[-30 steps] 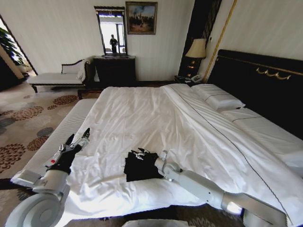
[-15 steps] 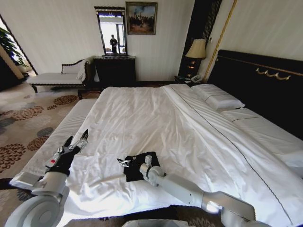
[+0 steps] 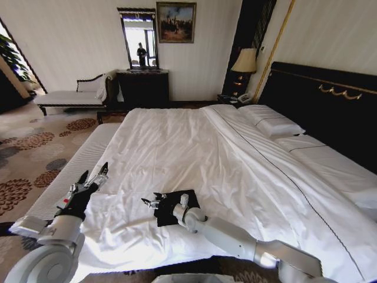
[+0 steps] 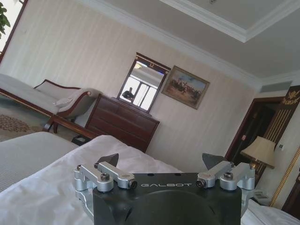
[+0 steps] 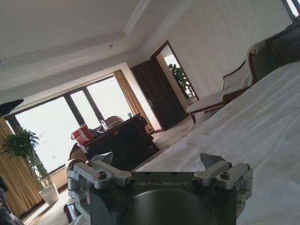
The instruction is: Fold the clothes on the bed.
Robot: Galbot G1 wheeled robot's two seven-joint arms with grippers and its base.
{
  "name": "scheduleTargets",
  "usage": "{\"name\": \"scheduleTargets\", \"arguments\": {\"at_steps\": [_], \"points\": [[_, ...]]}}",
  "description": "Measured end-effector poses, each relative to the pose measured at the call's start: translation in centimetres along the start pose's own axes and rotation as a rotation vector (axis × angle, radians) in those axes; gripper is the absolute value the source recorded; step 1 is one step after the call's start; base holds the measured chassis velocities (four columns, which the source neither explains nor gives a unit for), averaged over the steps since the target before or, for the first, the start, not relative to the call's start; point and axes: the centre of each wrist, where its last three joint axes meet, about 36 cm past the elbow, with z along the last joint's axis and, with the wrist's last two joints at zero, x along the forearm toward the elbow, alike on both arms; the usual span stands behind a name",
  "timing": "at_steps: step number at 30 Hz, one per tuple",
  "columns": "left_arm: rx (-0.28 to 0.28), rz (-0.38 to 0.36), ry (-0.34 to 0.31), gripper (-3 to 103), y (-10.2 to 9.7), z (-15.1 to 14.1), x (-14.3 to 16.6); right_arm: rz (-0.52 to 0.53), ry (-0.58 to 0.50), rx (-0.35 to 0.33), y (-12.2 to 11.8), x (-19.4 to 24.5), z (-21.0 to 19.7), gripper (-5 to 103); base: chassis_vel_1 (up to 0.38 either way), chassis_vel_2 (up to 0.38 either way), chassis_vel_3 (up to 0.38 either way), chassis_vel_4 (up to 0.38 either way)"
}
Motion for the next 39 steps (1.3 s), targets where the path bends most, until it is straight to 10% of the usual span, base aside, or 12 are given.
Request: {"name": "scheduleTargets", "arguments": {"at_steps": [6,12,17,30,39], "points": [[-0.027,-0.034,0.037,100,-0.1,0.6,-0.4,0.251,-0.136,0.176,-5.5,5.7,-8.6,100,0.0,0.0,0.0,0.0],[-0.108,-0.144,0.115,100,1.5,2.0,-1.0,0.473,-0.255,0.259,-5.7,11.3,-10.6,100,0.0,0.0,0.0,0.0],[-0.242,-0.21,0.111,100,2.5,4.9,-0.8,0.695,-0.336,0.328,-1.4,16.9,-11.7,100,0.0,0.0,0.0,0.0],[-0.297,-0.059,0.057,100,-0.4,5.0,3.5,1.035,-0.374,0.612,12.2,27.4,-13.2,100,0.0,0.0,0.0,0.0],[-0.287,-0.018,0.103,100,-1.3,5.4,4.1,1.169,-0.356,0.558,19.9,27.7,-12.9,100,0.0,0.0,0.0,0.0]]}}
